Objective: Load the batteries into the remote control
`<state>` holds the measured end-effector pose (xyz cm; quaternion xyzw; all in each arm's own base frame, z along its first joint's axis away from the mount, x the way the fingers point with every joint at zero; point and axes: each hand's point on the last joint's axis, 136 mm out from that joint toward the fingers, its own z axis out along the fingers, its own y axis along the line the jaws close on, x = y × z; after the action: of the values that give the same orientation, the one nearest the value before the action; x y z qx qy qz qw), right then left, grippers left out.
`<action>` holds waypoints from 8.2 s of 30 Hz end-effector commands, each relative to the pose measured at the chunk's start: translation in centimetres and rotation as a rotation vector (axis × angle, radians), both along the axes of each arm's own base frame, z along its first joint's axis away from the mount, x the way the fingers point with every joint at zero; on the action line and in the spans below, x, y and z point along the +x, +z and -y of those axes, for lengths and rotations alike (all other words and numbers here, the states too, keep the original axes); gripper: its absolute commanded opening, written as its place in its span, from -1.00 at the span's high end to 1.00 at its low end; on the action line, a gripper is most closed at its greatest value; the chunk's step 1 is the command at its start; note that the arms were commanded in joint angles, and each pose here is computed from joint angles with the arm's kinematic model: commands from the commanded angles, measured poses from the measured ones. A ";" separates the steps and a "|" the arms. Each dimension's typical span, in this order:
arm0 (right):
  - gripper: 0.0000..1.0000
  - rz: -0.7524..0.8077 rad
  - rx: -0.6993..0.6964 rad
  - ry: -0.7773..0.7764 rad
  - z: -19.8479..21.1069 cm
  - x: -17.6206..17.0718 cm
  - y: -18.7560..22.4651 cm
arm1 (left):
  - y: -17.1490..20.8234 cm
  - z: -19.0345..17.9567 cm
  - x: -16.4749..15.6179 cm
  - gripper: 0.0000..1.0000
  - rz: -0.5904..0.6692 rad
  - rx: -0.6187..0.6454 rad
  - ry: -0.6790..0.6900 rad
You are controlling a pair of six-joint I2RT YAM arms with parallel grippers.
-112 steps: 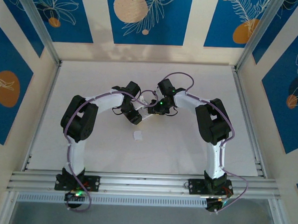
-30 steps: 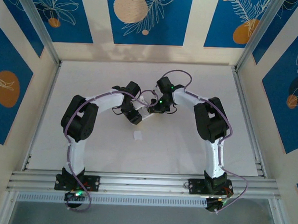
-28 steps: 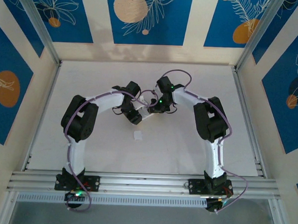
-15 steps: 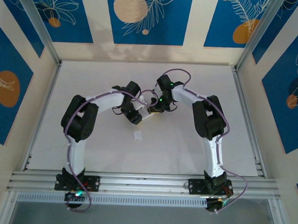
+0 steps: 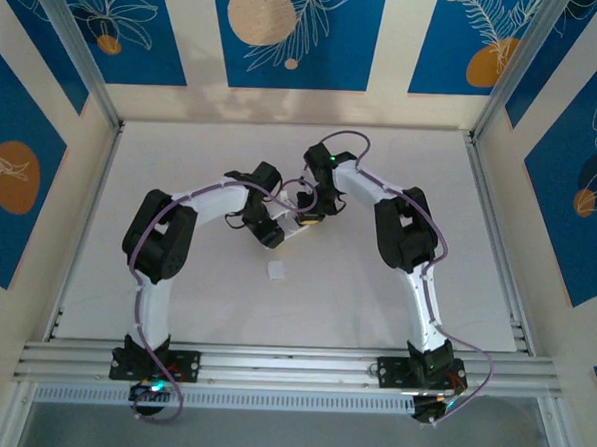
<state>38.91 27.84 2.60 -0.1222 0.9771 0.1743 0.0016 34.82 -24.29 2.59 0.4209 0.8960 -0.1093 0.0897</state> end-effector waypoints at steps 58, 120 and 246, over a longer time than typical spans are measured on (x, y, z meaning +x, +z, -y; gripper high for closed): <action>0.63 0.087 0.376 -0.211 3.0 0.0 9.3 | -2.0 -3.7 0.6 -0.13 0.064 0.170 -0.095; -0.98 -0.206 -0.267 -1.208 -6.9 -14.7 2.2 | 19.1 -12.1 -12.3 -1.00 0.489 -0.627 0.699; -0.16 0.352 -0.282 0.904 -0.1 -5.9 1.1 | 17.9 -10.1 -13.7 -1.00 0.376 -0.672 0.602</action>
<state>33.26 27.35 3.58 -0.5495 0.8320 -0.0038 0.0768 21.17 -14.09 20.30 0.1063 0.8656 -0.2749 0.4047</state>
